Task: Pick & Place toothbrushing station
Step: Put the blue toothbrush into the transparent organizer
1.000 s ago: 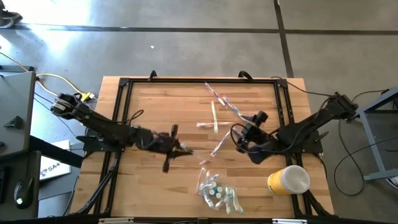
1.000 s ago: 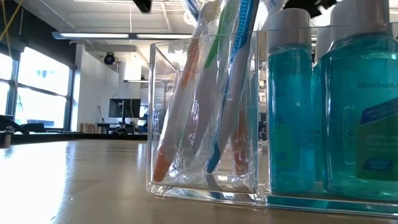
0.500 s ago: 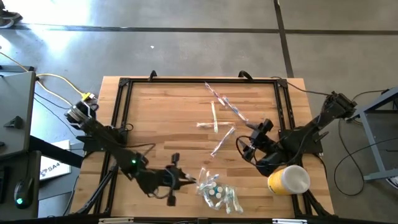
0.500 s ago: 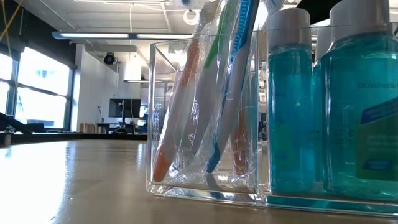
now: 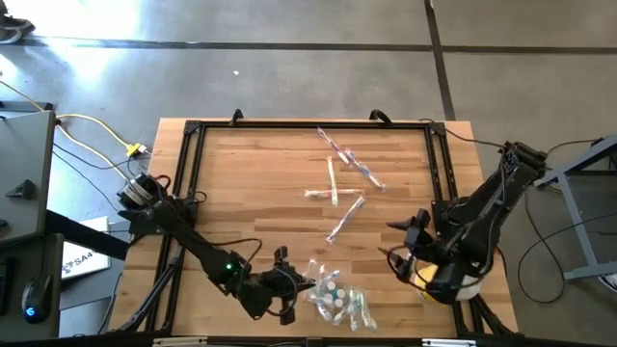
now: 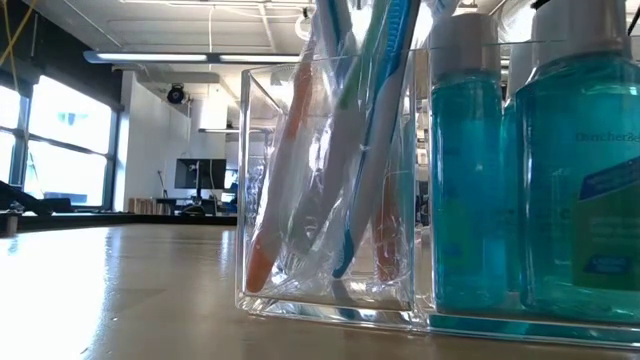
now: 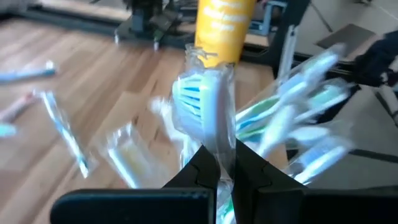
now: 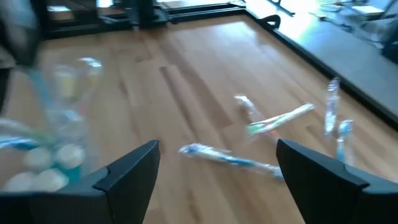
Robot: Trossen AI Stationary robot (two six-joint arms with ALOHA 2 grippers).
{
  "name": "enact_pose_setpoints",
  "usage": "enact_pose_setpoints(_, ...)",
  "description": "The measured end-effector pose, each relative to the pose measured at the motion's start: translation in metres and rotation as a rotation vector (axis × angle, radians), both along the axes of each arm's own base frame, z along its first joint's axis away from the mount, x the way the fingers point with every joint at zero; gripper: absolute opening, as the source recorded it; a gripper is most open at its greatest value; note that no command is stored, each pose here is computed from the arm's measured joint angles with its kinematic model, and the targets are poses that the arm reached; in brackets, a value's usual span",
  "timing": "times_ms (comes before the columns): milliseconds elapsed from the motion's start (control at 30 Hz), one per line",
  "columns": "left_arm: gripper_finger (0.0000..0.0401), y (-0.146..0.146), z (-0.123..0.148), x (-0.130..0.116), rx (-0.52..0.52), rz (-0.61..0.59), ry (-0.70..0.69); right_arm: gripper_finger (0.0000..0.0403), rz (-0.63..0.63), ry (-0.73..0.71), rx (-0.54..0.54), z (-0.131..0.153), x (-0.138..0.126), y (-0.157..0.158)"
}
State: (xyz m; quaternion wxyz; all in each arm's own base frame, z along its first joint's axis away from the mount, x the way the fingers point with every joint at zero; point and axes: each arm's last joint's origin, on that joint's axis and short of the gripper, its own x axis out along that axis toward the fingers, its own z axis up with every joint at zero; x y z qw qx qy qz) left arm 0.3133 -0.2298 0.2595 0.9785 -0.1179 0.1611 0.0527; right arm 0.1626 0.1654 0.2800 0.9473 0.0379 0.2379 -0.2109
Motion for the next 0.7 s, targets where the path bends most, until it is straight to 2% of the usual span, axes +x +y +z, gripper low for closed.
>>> enact_pose_setpoints(367,0.0008,-0.014,-0.029,0.001,-0.106,0.113,0.025,0.0315,0.084,0.006,0.021,-0.016,-0.016,0.03)
enact_pose_setpoints(700,0.0008,-0.024,-0.031,-0.008,-0.149,0.132,0.013,0.0315,0.111,0.009,0.028,-0.019,-0.022,0.038)
